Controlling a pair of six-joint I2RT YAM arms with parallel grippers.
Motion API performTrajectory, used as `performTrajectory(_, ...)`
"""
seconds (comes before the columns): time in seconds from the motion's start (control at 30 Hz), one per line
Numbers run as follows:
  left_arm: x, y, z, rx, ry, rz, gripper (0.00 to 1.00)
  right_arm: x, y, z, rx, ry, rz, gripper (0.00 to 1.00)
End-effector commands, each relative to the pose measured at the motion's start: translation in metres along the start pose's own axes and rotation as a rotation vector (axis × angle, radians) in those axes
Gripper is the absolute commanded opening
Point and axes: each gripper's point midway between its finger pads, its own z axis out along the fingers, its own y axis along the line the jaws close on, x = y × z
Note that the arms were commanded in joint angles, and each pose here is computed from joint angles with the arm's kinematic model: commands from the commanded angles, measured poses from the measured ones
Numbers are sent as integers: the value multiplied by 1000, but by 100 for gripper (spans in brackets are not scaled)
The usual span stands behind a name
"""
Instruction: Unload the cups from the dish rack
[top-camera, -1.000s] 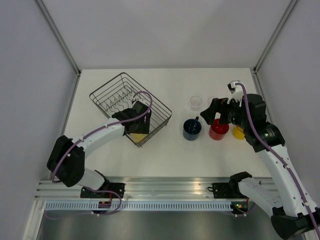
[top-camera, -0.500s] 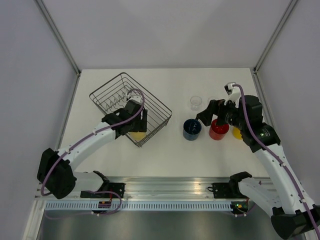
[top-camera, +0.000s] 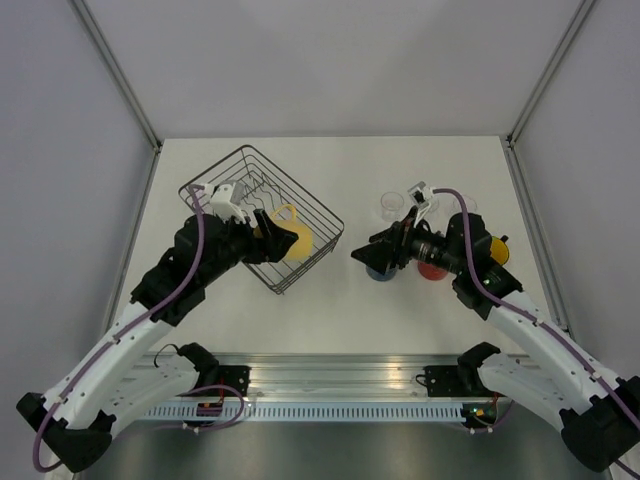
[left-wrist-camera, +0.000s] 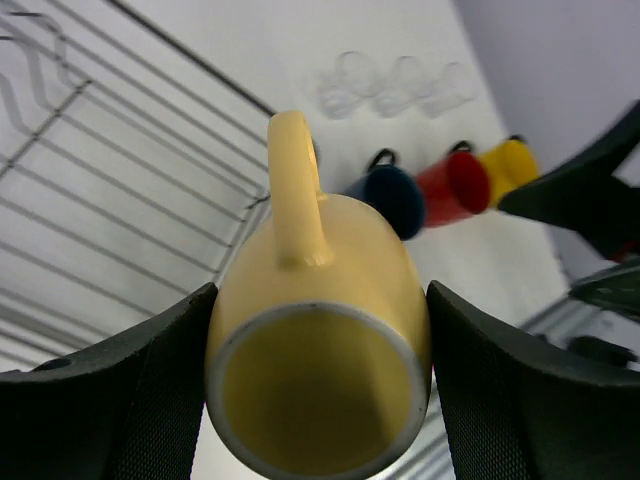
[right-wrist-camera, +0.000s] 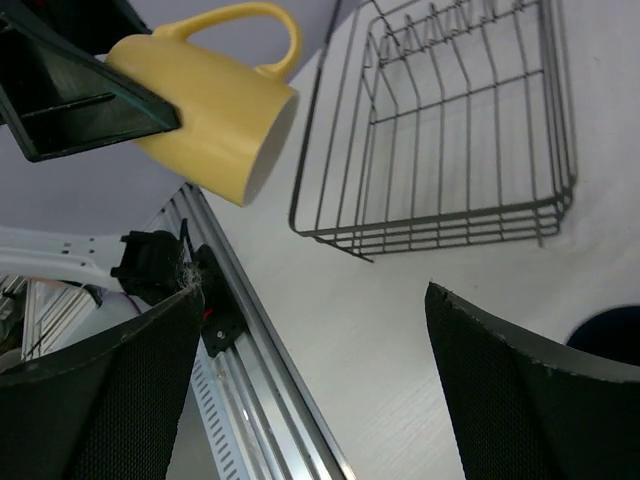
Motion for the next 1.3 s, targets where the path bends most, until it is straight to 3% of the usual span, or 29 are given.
performTrajectory(0.0, -27, -73, -23, 372, -80, -148, 2, -23, 60, -2, -254, -139, -142, 95)
performTrajectory(0.13, -40, -115, -43, 630, -111, -235, 2, -2, 85, -4, -367, -145, -196, 94)
performTrajectory(0.37, -41, -143, -64, 870, -79, -388, 2, 8, 116, -12, -495, -171, -225, 87)
performTrajectory(0.73, -23, -140, -57, 901, -21, -620, 2, -11, 150, -17, -606, -306, -251, 66)
performTrajectory(0.87, -23, -134, -59, 885, -47, -667, 2, -5, 156, -6, -625, -278, -256, 43)
performTrajectory(1.03, -21, -138, -62, 912, -29, -692, 2, 3, 165, 4, -649, -253, -262, 39)
performTrajectory(1.13, -16, -137, -60, 907, -14, -703, 2, 3, 170, 3, -658, -266, -272, 5)
performTrajectory(1.17, -13, -135, -57, 896, -7, -708, 2, 4, 170, 2, -656, -268, -274, 0)
performTrajectory(1.2, -13, -134, -56, 890, -12, -712, 2, 3, 171, 2, -656, -276, -279, 0)
performTrajectory(1.27, -10, -129, -52, 862, -14, -727, 12, 3, 171, 0, -650, -284, -281, 0)
